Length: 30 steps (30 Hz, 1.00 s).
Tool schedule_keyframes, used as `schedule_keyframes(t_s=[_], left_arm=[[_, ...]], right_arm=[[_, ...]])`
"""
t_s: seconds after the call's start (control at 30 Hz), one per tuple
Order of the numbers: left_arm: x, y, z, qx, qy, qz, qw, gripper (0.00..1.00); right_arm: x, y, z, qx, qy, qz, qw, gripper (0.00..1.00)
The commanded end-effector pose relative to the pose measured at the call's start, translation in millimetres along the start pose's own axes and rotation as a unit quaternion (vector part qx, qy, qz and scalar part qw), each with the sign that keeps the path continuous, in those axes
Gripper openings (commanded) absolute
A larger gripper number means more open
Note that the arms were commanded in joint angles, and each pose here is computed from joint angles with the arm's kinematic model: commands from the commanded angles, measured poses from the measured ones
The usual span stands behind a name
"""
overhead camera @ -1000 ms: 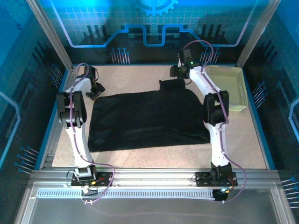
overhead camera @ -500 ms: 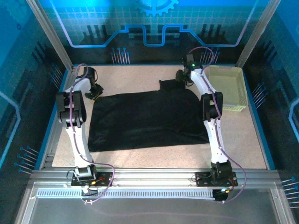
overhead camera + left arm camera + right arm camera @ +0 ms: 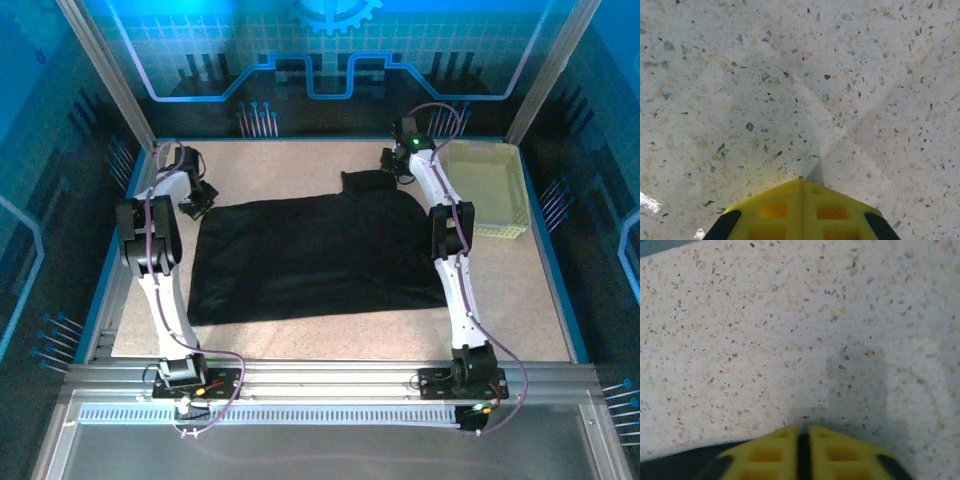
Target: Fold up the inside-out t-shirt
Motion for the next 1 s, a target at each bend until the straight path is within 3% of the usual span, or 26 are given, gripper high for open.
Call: schedule_keyframes(t_s=[0.0,0.3,0.67,0.8,0.97], left_arm=[[-7.4,-7.4,-12.5,0.037,0.003,-0.056,0.998,0.0],[-15.2,33.1,-2.8,-0.017,-0.006,-0.129,0.991,0.0],[-7.5,48.8,-10.3,-0.017,-0.014,-0.128,0.992,0.0],[-8.7,36.5,-12.6,0.002,-0.036,-0.11,0.993,0.25],[-18.2,24.6,-17.0,0.016,-0.065,-0.095,0.993,0.42]], right_arm=[[4.0,14.4,6.4,-0.002,0.001,0.015,1.0,0.02],[13.7,90.3,44.8,-0.068,0.006,0.036,0.997,0.0],[13.9,107.0,41.7,-0.063,0.009,0.036,0.997,0.0],[14.5,106.2,39.7,-0.06,0.01,0.038,0.997,0.0],[14.0,102.5,37.6,-0.055,0.009,0.041,0.998,0.0]])
Point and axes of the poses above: each hand's point on the last joint's axis, 136 mm out from that joint toward the fingers, its own y axis back along the fingers, its own x axis along the line the jaws close on, z = x × y, the point moved 7 cm from there along y, back along the fingers, and after that the axes turned 2 degrees about y, right-handed, at the moved point
